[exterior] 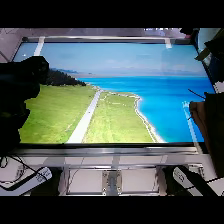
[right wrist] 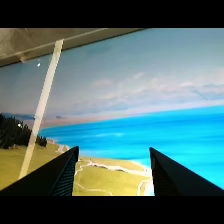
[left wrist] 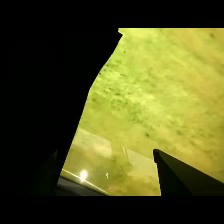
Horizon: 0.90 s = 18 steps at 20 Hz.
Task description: Fold the clothes and pants, and hang the long-sleeved shirts on hangers.
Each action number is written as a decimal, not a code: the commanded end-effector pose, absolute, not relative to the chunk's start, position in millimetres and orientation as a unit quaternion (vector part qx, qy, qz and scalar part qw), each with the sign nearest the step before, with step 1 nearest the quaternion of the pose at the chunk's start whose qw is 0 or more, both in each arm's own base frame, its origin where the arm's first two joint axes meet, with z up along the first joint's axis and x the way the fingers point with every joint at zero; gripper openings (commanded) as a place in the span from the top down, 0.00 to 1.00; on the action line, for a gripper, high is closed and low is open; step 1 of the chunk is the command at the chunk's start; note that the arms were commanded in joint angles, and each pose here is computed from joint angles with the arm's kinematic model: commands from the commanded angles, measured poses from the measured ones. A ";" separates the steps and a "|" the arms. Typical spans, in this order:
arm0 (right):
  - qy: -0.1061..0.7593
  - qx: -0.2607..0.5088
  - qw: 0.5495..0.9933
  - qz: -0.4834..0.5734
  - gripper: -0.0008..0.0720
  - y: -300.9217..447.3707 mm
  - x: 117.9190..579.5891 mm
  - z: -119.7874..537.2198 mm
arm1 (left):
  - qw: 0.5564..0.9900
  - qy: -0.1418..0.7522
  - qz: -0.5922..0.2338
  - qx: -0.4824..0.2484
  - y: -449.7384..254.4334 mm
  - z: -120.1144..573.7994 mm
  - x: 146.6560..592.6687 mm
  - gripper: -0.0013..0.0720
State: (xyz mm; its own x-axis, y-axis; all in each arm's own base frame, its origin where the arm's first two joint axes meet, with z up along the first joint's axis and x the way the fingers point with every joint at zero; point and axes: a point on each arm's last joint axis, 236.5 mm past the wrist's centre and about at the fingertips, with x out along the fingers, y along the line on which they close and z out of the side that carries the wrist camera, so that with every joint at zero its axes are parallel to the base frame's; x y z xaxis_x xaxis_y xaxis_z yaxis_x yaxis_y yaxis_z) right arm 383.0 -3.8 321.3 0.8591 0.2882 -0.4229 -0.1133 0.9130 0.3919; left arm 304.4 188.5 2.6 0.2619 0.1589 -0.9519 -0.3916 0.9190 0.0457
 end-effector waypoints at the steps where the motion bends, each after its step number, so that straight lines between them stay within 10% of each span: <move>1: 0.305 0.175 0.927 0.128 0.33 9.2 366.2 297.8 | 0.789 0.574 0.202 -0.083 207.0 -8.5 317.0 0.02; 14: 0.333 0.174 0.917 0.137 0.33 14.3 357.2 287.4 | 0.684 0.682 0.256 0.043 266.1 -32.5 267.1 0.02; 15: 0.333 0.174 0.917 0.137 0.33 14.3 357.2 287.4 | 0.673 0.689 0.261 0.062 274.1 -32.8 263.2 0.11; 17: 0.333 0.174 0.917 0.137 0.33 14.2 357.3 287.5 | 0.662 0.693 0.270 0.089 284.7 -28.1 258.9 0.91; 18: 0.333 0.175 0.916 0.138 0.33 14.6 357.2 287.6 | 0.663 0.692 0.271 0.092 286.0 -25.3 259.1 0.96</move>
State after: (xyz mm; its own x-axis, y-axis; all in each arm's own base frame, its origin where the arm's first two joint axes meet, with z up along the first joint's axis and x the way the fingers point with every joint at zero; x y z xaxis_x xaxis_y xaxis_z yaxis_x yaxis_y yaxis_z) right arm 357.9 13.5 287.7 0.7435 0.3650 -0.5603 -0.1356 0.9028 0.4082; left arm 266.2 270.0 -30.3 -0.0650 0.4252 -0.9028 -0.2807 0.8603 0.4254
